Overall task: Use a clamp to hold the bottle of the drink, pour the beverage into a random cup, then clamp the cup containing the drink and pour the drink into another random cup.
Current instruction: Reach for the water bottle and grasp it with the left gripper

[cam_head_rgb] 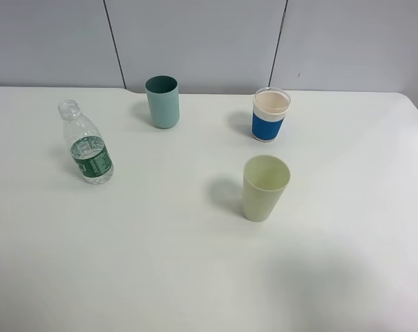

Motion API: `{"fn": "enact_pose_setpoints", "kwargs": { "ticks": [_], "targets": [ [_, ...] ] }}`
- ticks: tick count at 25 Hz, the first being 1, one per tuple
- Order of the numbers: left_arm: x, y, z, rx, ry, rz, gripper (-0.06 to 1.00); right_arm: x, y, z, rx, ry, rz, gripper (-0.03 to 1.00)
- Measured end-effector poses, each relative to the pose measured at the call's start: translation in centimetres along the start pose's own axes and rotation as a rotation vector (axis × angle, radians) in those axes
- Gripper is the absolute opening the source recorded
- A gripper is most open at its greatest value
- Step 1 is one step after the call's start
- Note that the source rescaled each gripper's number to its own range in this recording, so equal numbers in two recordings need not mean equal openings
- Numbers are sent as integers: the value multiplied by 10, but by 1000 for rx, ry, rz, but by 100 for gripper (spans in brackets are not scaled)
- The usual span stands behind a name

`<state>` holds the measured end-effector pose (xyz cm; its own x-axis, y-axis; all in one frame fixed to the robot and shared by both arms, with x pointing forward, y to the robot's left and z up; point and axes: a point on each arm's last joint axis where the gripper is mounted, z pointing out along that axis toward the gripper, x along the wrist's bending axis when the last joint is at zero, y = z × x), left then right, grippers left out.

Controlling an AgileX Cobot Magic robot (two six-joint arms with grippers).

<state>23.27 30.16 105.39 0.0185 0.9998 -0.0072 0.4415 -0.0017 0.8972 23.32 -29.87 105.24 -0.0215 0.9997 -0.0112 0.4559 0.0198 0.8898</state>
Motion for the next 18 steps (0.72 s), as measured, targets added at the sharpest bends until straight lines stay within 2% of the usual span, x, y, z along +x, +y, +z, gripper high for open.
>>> {"fn": "enact_pose_setpoints", "kwargs": {
  "ticks": [12, 18],
  "targets": [
    [0, 0, 0, 0, -1, -1, 100, 0, 0, 0, 0, 0, 0, 51],
    [-2, 7, -1, -28, -23, -38, 100, 0, 0, 0, 0, 0, 0, 51]
  ]
}}
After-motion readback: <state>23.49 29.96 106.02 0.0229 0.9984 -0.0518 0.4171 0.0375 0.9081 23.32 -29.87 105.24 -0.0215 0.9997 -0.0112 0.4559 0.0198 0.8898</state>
